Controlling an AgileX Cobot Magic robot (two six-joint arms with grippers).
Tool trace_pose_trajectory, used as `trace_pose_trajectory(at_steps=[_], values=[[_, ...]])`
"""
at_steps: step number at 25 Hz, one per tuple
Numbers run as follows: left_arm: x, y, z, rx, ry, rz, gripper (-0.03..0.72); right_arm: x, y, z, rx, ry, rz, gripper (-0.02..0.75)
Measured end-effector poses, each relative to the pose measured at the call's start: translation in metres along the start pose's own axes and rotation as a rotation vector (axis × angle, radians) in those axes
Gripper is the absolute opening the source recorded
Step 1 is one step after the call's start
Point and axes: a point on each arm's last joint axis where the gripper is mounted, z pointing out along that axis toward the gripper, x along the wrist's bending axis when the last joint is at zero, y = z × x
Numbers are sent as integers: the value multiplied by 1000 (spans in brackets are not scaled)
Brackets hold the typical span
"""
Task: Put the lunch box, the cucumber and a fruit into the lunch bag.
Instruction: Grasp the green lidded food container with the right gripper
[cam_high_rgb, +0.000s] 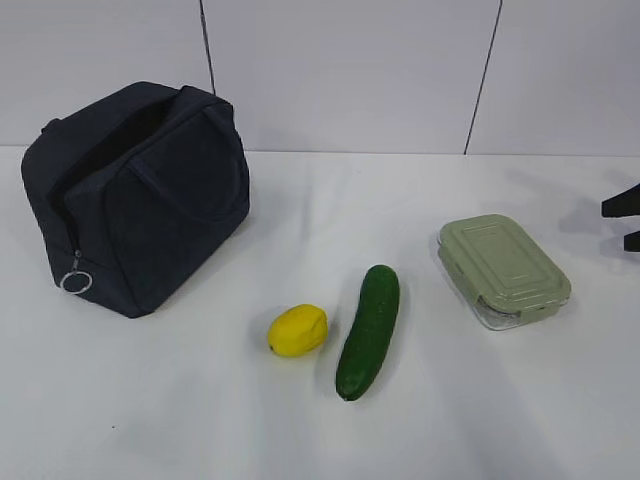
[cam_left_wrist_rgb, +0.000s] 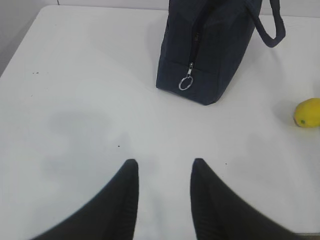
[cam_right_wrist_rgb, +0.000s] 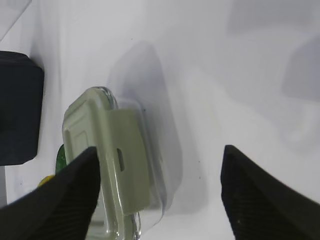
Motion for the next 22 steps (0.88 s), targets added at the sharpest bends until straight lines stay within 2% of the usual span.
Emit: trace_pose_trajectory(at_steps=[6, 14, 22], values=[[0, 0, 0, 0, 0, 0, 240, 2, 2, 6, 8, 7, 4, 581], [0, 0, 0, 0, 0, 0, 240, 32, 0, 43, 86, 46, -56, 581], [0, 0, 0, 0, 0, 0, 240, 31, -2, 44, 117, 24, -75, 581]])
